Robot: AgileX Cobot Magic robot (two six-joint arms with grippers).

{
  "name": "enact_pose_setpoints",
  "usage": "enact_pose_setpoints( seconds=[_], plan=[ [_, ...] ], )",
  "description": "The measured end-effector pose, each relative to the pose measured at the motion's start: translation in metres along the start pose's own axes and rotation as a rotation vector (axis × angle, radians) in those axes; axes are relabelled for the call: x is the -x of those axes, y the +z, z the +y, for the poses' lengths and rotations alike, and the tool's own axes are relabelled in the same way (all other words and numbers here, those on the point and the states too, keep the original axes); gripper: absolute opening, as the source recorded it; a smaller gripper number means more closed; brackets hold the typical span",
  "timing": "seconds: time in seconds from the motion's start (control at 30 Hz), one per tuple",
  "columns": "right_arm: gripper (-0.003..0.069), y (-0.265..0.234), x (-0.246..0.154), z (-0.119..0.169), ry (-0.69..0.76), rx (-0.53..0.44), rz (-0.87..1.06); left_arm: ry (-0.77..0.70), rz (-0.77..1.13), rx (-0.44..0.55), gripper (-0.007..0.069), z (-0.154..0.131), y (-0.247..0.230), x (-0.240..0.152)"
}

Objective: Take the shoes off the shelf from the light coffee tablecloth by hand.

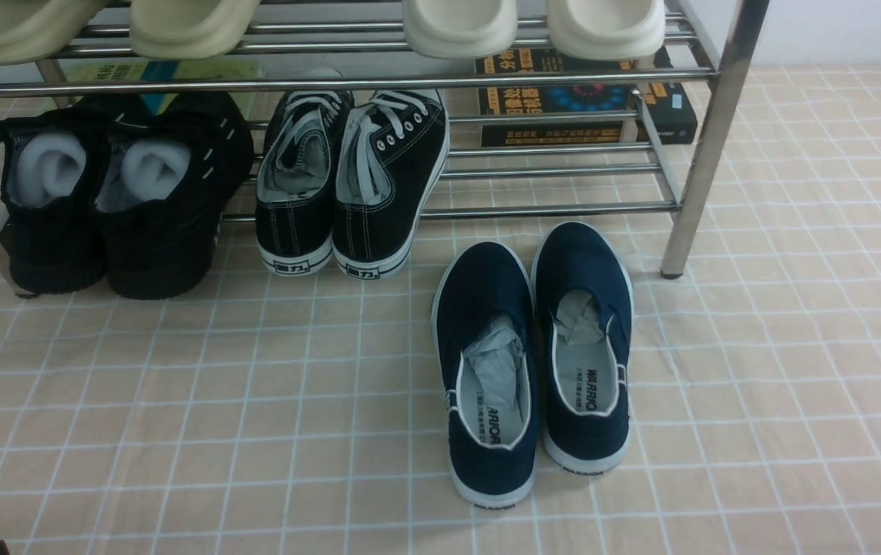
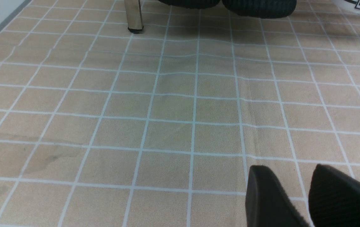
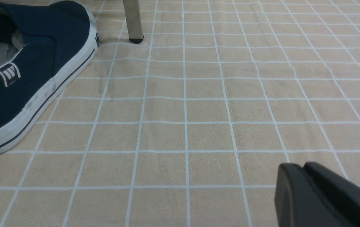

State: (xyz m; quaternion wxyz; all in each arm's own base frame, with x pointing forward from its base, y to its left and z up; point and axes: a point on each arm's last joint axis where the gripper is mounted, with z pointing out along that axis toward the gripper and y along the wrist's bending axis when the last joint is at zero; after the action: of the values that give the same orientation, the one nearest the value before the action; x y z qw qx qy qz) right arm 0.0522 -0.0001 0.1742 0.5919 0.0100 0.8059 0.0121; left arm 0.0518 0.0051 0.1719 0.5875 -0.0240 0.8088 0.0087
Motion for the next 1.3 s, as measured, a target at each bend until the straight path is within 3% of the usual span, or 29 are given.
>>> enact_pose_setpoints(
  seconds=[1.3],
  plan=[
    [0.0105,0.0,0.0,0.0,0.0,0.0,0.0,0.0,0.0,0.0,0.024,0.0,0.0,0.0]
  ],
)
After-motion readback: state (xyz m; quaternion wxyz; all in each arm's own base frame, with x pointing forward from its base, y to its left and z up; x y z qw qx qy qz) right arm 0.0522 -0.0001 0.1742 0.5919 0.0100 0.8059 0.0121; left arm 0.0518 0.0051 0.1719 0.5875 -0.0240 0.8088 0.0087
